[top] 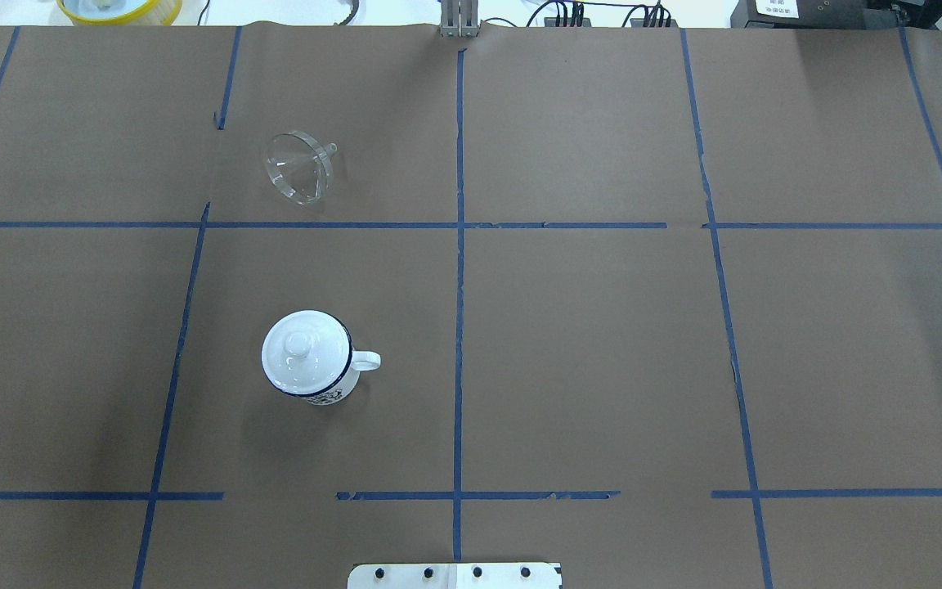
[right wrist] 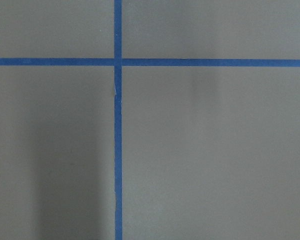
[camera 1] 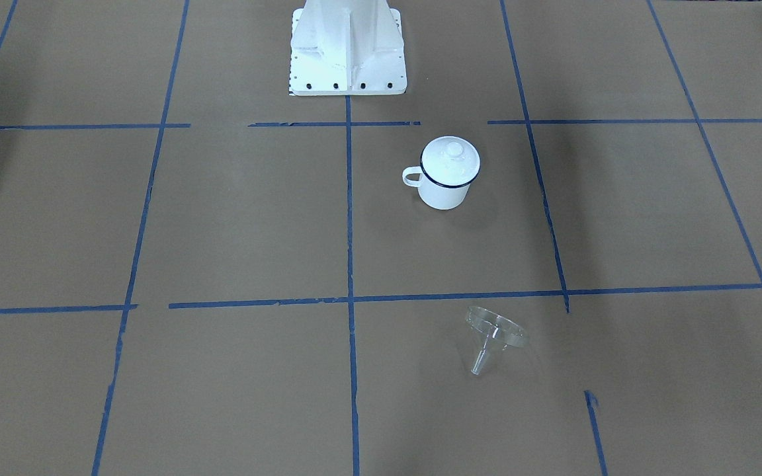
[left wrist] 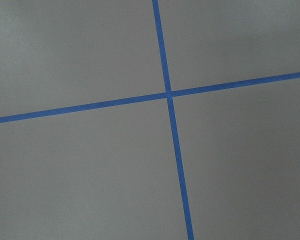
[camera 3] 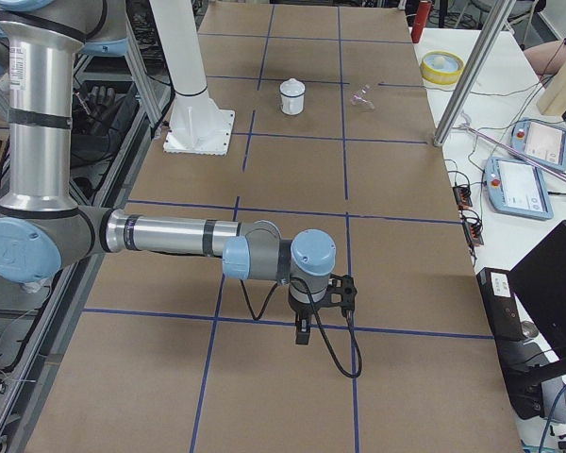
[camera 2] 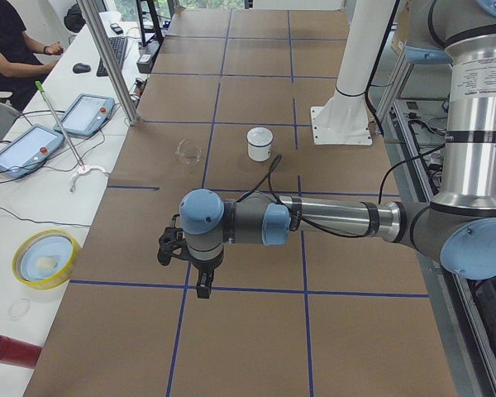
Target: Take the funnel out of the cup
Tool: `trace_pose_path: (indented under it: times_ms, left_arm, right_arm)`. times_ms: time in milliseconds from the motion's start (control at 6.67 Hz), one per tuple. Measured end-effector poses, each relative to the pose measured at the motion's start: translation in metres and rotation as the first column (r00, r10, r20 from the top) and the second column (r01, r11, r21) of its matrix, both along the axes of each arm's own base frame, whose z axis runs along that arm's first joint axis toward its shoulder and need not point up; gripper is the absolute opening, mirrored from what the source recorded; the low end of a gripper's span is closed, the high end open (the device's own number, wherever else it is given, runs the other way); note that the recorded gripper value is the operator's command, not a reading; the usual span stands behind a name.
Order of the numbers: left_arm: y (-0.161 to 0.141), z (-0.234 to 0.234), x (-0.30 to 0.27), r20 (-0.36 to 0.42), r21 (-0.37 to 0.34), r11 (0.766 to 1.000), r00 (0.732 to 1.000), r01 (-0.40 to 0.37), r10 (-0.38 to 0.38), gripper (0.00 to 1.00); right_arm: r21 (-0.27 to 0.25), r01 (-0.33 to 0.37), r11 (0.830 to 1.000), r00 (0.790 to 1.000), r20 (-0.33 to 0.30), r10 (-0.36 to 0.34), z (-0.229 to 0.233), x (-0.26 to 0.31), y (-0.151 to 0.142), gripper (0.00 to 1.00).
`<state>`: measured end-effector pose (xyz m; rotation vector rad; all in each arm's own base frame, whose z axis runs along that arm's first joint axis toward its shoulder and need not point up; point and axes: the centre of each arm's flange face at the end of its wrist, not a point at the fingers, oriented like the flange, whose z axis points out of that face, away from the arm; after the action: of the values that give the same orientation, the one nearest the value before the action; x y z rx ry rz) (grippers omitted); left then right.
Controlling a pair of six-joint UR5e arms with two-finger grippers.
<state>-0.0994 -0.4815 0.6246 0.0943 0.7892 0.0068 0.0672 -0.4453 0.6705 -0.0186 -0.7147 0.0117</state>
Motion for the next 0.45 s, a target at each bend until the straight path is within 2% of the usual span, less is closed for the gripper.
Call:
trace_pose_path:
  times_ms: [450]
  left_arm:
    - [-0.0008,0.0034,0.0070,0.028,-0.020,1.000,1.000,-0.007,0.008,1.00]
  right_arm:
    - [0.000,0.000,1.000,1.000,0.000,0.000,-0.0001,0.0000,0.0000,1.00]
